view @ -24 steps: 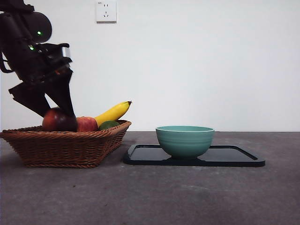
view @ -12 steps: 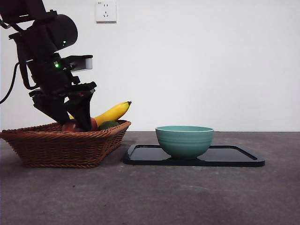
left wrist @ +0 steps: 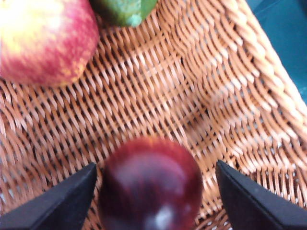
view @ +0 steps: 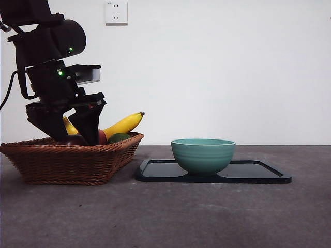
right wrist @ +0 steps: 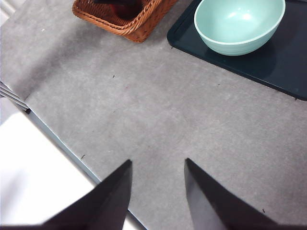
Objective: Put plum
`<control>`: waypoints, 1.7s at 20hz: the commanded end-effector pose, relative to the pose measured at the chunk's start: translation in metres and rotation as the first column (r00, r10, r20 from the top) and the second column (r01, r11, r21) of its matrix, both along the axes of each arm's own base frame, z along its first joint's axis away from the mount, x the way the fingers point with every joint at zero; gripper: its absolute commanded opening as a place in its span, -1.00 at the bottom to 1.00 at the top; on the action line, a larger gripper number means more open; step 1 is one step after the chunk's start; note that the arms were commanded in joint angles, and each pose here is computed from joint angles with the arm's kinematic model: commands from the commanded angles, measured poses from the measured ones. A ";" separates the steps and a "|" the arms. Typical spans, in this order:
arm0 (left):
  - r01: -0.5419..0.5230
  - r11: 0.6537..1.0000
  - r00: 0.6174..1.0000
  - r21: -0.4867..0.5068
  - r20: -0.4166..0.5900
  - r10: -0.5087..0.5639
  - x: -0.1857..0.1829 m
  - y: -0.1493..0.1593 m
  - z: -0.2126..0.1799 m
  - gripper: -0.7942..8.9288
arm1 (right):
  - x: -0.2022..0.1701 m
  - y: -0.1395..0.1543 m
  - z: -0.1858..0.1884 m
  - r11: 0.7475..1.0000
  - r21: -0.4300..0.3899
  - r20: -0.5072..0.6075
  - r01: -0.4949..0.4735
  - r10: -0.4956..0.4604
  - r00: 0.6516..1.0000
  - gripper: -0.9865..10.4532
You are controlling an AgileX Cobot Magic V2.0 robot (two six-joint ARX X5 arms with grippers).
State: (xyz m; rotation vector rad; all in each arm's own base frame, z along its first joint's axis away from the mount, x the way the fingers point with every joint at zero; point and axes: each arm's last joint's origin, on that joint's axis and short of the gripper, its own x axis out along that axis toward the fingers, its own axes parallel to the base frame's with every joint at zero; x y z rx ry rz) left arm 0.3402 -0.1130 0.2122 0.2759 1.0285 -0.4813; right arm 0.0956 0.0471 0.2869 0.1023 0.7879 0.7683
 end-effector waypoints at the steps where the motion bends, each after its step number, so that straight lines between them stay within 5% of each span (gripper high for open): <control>1: -0.003 1.000 0.999 -0.021 0.044 0.004 -0.001 -0.002 0.014 0.00 | 0.001 0.001 0.002 1.000 0.000 0.013 -0.011 0.011 1.000 -0.52; 9: 0.031 0.988 0.985 -0.150 0.172 -0.004 -0.039 0.008 0.083 -0.01 | 0.002 0.001 0.003 1.000 0.006 0.029 -0.010 0.010 1.000 -0.52; 18: 0.240 0.875 0.971 -0.420 0.087 -0.224 -0.132 0.027 0.142 -0.01 | 0.005 0.002 0.006 1.000 0.022 0.065 -0.007 0.006 0.998 -0.52; 25: 0.272 0.875 0.952 -0.401 -0.023 -0.306 -0.169 0.038 0.145 -0.01 | 0.005 0.002 0.006 1.000 0.026 0.059 -0.003 0.001 0.998 -0.52; 32: 0.275 0.874 0.950 -0.399 -0.025 -0.311 -0.170 0.039 0.145 -0.01 | 0.005 0.002 0.006 0.999 0.033 0.050 0.008 -0.010 0.999 -0.52; 34: 0.276 0.874 0.950 -0.399 -0.023 -0.310 -0.169 0.038 0.145 -0.01 | 0.009 0.003 0.007 0.996 0.051 0.038 0.074 -0.076 0.996 -0.52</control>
